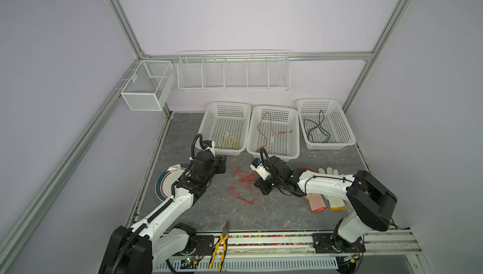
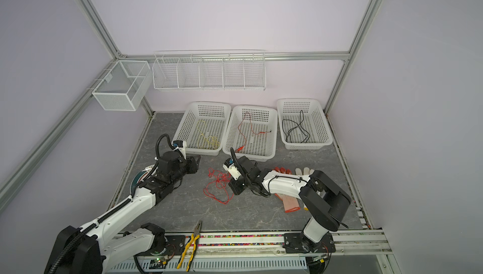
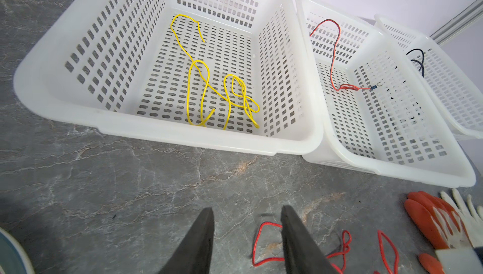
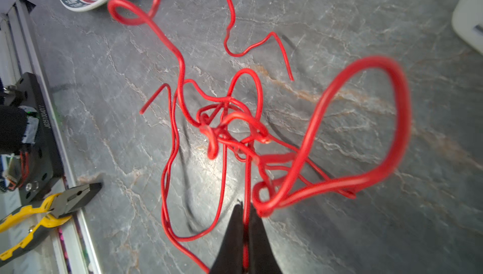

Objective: Untangle the cables
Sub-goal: 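Move the right gripper down to the red wire tangle and grasp a strand, then reach the left gripper into the red tangle and grasp it while the right holds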

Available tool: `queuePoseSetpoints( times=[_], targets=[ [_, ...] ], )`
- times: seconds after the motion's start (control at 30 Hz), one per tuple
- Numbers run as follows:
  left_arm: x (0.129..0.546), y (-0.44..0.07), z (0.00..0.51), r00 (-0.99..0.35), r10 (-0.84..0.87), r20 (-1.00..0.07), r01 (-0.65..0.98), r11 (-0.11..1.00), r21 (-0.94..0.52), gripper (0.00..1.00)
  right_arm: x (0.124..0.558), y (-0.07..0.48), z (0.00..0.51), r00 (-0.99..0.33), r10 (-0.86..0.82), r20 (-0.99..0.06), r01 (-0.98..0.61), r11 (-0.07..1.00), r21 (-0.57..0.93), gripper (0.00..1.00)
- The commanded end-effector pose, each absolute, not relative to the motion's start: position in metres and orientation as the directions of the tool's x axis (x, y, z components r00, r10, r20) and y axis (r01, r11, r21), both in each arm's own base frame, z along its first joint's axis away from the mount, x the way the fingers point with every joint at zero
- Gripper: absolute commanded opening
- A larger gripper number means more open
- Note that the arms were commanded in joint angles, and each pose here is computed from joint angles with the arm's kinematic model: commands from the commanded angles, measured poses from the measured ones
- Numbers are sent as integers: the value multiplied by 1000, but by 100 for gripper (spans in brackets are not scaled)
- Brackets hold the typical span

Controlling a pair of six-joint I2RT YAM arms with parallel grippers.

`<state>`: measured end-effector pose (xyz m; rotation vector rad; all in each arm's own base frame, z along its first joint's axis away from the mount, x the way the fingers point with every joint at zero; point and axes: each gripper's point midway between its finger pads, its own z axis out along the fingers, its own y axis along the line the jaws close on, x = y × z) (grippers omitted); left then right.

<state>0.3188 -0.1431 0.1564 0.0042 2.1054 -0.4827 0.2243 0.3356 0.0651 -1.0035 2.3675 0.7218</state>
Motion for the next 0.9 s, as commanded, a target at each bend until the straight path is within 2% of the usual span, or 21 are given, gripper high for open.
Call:
queuePoseSetpoints(
  times=[0.0,0.17,0.3,0.57,0.87],
  targets=[
    [315,-143,160,-545,-166,-822,204,924,-322,43,227,319,84,-538,-579,-613,-799,581,153,7],
    [312,-148,171,-537,-161,-828,241,911,-333,43,247,293,132,-387,-616,-686,-796,599,-90,7],
    [308,-154,183,-521,-164,-837,286,891,-353,43,253,279,167,-298,-618,-728,-773,603,-195,7],
    [293,-180,205,-477,-136,-868,447,813,-373,45,248,286,202,-238,-585,-776,-799,572,-185,7],
    [268,-217,216,-437,-43,-899,630,698,-339,45,245,293,205,-231,-574,-785,-817,553,-164,7]
  ],
)
